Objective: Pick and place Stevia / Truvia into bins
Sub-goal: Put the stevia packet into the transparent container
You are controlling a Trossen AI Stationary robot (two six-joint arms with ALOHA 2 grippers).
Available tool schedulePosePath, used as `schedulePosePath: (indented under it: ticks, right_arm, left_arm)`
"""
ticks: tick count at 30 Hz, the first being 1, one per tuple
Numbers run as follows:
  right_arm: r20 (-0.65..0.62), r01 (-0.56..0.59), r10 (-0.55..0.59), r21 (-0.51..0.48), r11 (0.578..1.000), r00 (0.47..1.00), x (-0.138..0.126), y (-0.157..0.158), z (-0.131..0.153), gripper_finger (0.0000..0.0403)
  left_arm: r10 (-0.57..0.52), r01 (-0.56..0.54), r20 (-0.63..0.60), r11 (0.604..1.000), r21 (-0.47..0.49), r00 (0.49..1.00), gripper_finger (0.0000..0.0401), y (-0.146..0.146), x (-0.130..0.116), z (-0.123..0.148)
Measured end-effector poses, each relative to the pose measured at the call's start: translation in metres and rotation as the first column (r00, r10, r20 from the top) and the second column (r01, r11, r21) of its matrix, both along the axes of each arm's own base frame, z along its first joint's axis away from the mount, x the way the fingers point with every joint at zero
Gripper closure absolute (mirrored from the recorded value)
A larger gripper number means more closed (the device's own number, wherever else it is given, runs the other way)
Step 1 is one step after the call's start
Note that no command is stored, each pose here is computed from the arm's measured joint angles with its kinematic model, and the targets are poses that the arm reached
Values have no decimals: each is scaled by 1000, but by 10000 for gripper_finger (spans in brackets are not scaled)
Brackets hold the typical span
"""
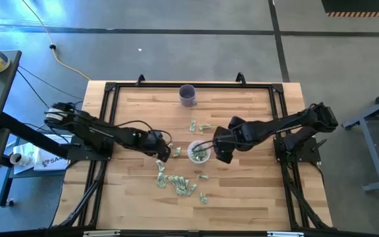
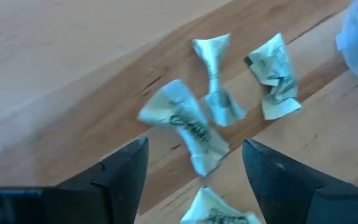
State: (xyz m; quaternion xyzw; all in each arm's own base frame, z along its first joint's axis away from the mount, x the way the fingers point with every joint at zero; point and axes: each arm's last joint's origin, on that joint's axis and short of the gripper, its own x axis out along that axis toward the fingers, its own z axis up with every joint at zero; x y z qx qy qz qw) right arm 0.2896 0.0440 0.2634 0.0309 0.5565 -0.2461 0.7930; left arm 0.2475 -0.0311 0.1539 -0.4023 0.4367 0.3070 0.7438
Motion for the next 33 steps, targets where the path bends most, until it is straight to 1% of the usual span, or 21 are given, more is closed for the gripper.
schedulePosePath:
  ticks: [3,7,10,14,18,19,22,23,25,27,28,29,31,32,33]
  right_arm:
    - [-11,2,-2,-10,1000,1000,-3,5,-6,63]
    - [-23,11,-12,-5,1000,1000,-7,9,-11,67]
    - [-30,2,-2,-11,1000,1000,-8,12,-12,68]
    - [-44,-6,4,-42,999,999,-10,13,-11,71]
    - [-63,-6,1,-76,997,998,-14,11,-9,85]
    - [-56,-4,0,-86,996,998,-16,10,-7,90]
    - [-18,4,-6,-111,994,1000,-23,8,4,104]
    - [-4,13,-13,-118,993,1000,-27,6,9,108]
    - [20,31,-28,-128,991,999,-35,4,18,116]
    - [46,32,-26,-119,992,999,-42,2,26,123]
    - [55,28,-22,-115,993,998,-45,1,29,125]
    - [62,26,-19,-110,994,998,-47,1,32,128]
    - [71,26,-19,-105,994,997,-52,0,36,132]
    - [71,28,-21,-100,995,997,-53,0,37,133]
    - [67,36,-29,-95,995,997,-55,0,37,134]
  left_arm:
    - [-12,13,-44,1000,18,999,121,-2,13,0]
    - [-52,59,-135,997,45,990,156,-3,20,-13]
    - [-77,90,-214,995,50,974,194,-2,16,-20]
    - [-148,179,-294,981,79,944,266,-1,9,-22]
    - [-189,241,-364,965,103,912,358,17,3,-18]
    - [-186,240,-375,965,104,908,368,23,1,-15]
    - [-161,232,-422,965,123,892,368,46,-10,-5]
    - [-162,233,-405,964,132,900,364,54,-9,3]
    - [-204,263,-301,949,171,931,358,67,-1,26]
    - [-291,318,-157,929,190,944,361,73,7,49]
    - [-350,351,-42,913,207,936,364,74,16,62]
    - [-403,378,77,898,225,912,364,73,25,74]
    - [-490,428,255,865,264,834,364,65,40,96]
    - [-515,438,303,851,289,802,364,60,47,103]
    - [-533,448,320,841,304,784,364,55,54,103]
